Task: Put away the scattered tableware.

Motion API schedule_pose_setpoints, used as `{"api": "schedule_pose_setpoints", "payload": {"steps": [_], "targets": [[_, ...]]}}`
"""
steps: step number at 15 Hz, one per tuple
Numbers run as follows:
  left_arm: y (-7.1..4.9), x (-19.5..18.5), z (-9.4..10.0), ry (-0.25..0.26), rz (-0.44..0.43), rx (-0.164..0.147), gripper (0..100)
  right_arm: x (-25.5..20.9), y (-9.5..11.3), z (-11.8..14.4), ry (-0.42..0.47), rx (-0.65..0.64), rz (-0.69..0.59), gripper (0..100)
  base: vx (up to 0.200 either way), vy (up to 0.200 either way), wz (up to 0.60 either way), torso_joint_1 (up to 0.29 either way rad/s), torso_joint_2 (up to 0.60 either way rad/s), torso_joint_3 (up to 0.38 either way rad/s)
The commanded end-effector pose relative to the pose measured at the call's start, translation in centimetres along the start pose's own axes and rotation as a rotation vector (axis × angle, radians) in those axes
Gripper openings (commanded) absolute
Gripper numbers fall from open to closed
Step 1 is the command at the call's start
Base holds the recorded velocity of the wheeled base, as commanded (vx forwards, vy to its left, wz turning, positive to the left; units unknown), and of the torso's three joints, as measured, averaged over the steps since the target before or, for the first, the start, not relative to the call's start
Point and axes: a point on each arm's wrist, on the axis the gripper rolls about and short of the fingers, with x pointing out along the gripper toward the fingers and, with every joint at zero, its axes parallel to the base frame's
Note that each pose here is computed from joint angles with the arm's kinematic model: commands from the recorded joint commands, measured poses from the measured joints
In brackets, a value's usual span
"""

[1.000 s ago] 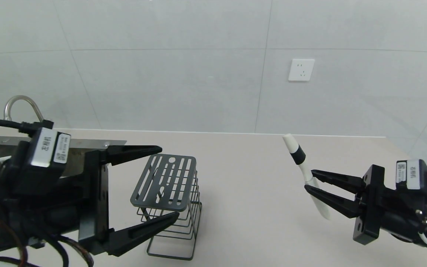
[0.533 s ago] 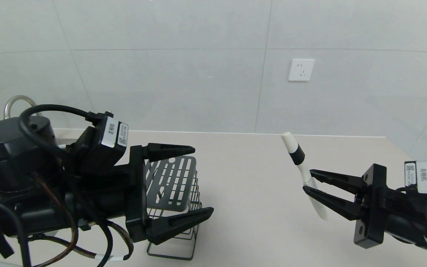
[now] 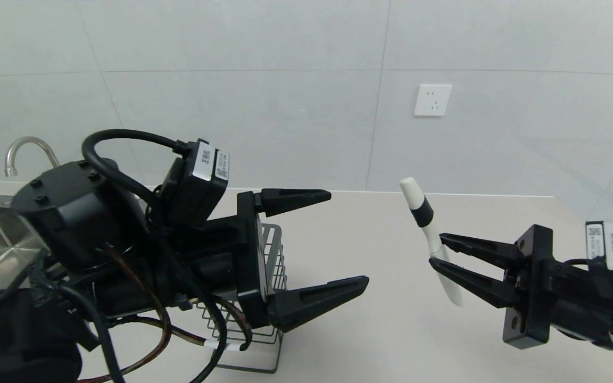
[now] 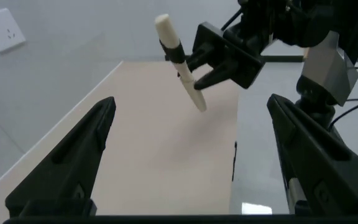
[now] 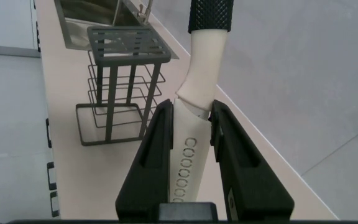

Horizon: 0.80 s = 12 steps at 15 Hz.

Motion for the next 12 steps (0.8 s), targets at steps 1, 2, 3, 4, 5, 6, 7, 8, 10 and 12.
{"api": "schedule_pose_setpoints", "payload": {"steps": [1, 2, 3, 4, 5, 6, 7, 8, 10, 12], "targets": [[0.6, 1.0, -1.5, 0.029, -0.005, -0.029, 100, 0.3, -0.2, 0.3, -0.015, -0.009, 0.001, 0, 0.0, 0.0, 0.0, 0.0, 0.0, 0.0], [0.7, 1.2, -1.5, 0.026, -0.004, -0.027, 100, 0.4, -0.1, 0.3, -0.017, -0.009, 0.007, 0, 0.0, 0.0, 0.0, 0.0, 0.0, 0.0], [1.0, 1.6, -1.4, 0.018, -0.005, -0.021, 100, 0.4, -0.1, 0.4, -0.018, -0.01, 0.005, 0, 0.0, 0.0, 0.0, 0.0, 0.0, 0.0], [0.9, 2.0, -1.4, 0.016, -0.016, -0.023, 100, 0.4, -0.1, 0.4, -0.02, -0.011, 0.006, 0, 0.0, 0.0, 0.0, 0.0, 0.0, 0.0], [0.6, 2.5, -1.5, 0.012, -0.031, -0.038, 100, 0.5, -0.2, 0.5, -0.024, -0.015, 0.006, 0, 0.0, 0.0, 0.0, 0.0, 0.0, 0.0], [0.5, 2.9, -1.5, 0.008, -0.041, -0.055, 100, 0.8, -0.3, 0.7, -0.034, -0.018, 0.009, 0, 0.0, 0.0, 0.0, 0.0, 0.0, 0.0], [0.6, 3.4, -1.5, 0.002, -0.049, -0.058, 100, 1.0, -0.3, 0.9, -0.045, -0.023, 0.012, 0, 0.0, 0.0, 0.0, 0.0, 0.0, 0.0], [0.8, 3.9, -1.7, -0.012, -0.051, -0.048, 100, 1.1, -0.2, 1.0, -0.049, -0.021, 0.019, 0, 0.0, 0.0, 0.0, 0.0, 0.0, 0.0], [1.1, 4.4, -1.8, -0.049, -0.049, -0.023, 100, 1.1, -0.2, 1.0, -0.051, -0.017, 0.022, 0, 0.0, 0.0, 0.0, 0.0, 0.0, 0.0], [1.4, 5.1, -1.8, -0.068, -0.056, -0.011, 100, 1.2, -0.1, 1.1, -0.053, -0.017, 0.026, 0, 0.0, 0.0, 0.0, 0.0, 0.0, 0.0]]}}
